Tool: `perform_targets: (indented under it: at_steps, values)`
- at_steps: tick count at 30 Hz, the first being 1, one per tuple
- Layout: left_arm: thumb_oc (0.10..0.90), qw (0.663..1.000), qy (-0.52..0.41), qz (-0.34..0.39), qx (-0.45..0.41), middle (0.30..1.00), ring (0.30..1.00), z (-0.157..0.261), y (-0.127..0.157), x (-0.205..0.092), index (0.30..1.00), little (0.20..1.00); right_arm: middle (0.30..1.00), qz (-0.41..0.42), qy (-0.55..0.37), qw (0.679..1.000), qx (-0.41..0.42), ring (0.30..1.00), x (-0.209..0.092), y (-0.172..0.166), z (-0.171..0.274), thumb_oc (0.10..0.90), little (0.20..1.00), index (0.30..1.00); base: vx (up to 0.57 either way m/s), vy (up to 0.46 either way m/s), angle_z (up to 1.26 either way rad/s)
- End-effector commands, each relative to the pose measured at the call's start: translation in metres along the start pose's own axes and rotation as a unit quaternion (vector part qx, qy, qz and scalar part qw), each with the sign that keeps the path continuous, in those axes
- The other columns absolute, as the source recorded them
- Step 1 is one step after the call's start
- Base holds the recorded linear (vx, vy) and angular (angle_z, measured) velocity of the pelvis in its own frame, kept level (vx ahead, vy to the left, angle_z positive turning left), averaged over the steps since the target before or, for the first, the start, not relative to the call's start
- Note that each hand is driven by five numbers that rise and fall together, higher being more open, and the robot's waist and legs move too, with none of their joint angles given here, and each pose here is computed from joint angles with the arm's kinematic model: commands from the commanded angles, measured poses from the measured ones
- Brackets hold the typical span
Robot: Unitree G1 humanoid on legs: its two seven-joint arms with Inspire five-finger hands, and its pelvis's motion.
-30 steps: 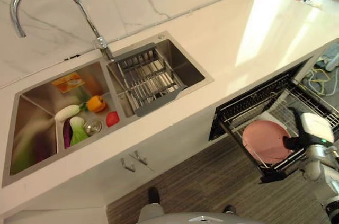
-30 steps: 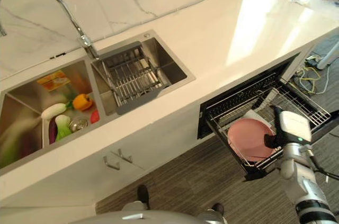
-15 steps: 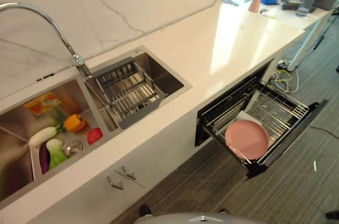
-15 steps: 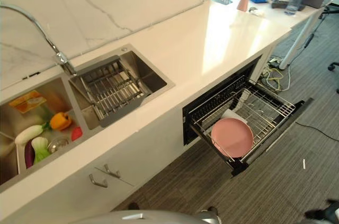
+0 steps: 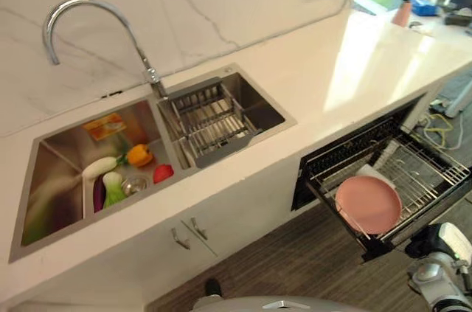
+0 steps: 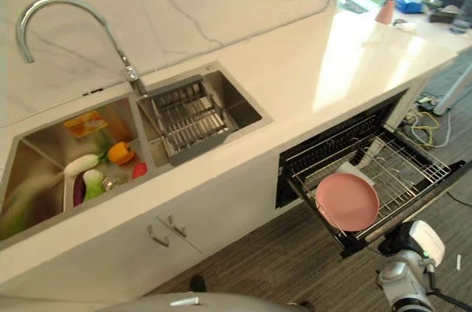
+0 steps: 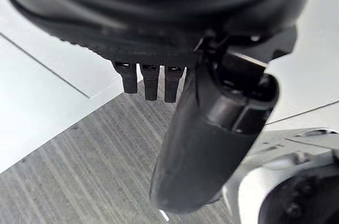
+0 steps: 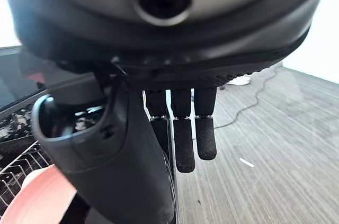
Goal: Place the dishes in the dishwasher.
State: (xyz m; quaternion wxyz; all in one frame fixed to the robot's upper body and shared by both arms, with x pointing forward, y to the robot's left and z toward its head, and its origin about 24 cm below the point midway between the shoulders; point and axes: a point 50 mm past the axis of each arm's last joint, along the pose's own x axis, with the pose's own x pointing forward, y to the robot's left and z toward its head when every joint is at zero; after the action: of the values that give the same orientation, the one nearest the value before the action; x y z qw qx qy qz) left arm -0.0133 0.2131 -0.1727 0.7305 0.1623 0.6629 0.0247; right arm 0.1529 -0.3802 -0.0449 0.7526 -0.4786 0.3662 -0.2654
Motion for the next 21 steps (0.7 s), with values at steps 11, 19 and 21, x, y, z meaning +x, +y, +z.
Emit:
perform_targets:
  at_steps: [11,19,21]
  values:
    - [0.8,0.998,-0.04,0.025,0.033,0.9,0.9,0.026,0.024,0.005,0.9,0.9,0.3,-0.191,-0.31,0.931,-0.003,0.3,0.021,-0.127,0.183,0.4,0.3,0.3,-0.02,0.023,0.37]
    - [0.8,0.997,-0.062,0.039,0.019,0.9,0.9,0.04,0.026,0.005,0.9,0.9,0.3,-0.222,-0.372,0.898,0.082,0.3,0.001,-0.145,0.233,0.4,0.3,0.3,-0.03,0.049,0.29]
    - [0.8,0.997,-0.063,0.042,0.013,0.9,0.9,0.042,0.027,0.005,0.9,0.9,0.3,-0.218,-0.379,0.894,0.096,0.3,-0.003,-0.141,0.238,0.4,0.3,0.3,-0.01,0.027,0.02]
